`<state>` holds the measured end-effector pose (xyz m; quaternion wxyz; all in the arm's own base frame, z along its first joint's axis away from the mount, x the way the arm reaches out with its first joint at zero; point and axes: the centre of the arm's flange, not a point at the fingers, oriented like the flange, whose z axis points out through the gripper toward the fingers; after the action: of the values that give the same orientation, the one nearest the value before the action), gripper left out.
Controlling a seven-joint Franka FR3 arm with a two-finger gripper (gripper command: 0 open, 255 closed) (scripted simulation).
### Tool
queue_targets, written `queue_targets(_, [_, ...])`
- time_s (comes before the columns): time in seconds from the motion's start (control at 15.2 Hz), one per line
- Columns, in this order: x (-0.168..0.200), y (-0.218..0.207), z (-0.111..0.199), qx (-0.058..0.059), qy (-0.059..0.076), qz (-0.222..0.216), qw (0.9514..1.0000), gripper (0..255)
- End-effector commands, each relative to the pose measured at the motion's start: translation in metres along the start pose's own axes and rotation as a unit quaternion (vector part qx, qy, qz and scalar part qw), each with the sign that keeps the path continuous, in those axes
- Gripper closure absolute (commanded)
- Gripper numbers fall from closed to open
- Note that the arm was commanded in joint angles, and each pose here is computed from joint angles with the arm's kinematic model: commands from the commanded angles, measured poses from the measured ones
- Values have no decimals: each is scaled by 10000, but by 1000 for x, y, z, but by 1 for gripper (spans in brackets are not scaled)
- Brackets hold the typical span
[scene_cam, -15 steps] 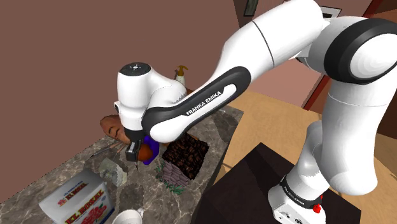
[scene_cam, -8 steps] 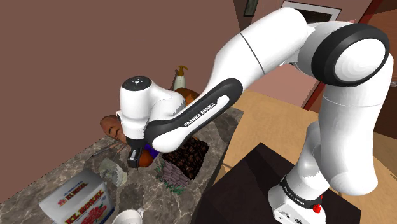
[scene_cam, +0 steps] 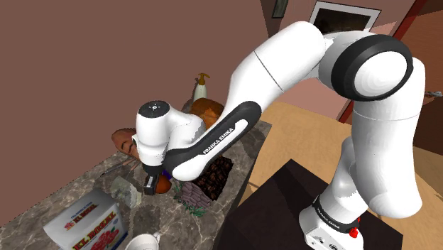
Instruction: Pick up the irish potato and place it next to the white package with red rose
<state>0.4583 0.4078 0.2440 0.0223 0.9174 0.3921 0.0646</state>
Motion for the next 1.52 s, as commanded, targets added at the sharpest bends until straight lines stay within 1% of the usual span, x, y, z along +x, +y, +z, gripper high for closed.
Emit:
queue_targets(0.0, [-1,-1,11,0,2,0,10000,255])
queue_targets(0.79, [-7,-7,76,0,2,0,10000,255])
queue_targets(1.32, [-7,-7,76,0,2,0,10000,255])
queue_targets(1.39, [-11,-9,75,0,0,-1,10000,0])
queue_targets(1.45, [-9,-5,75,2,3,2,10000,0])
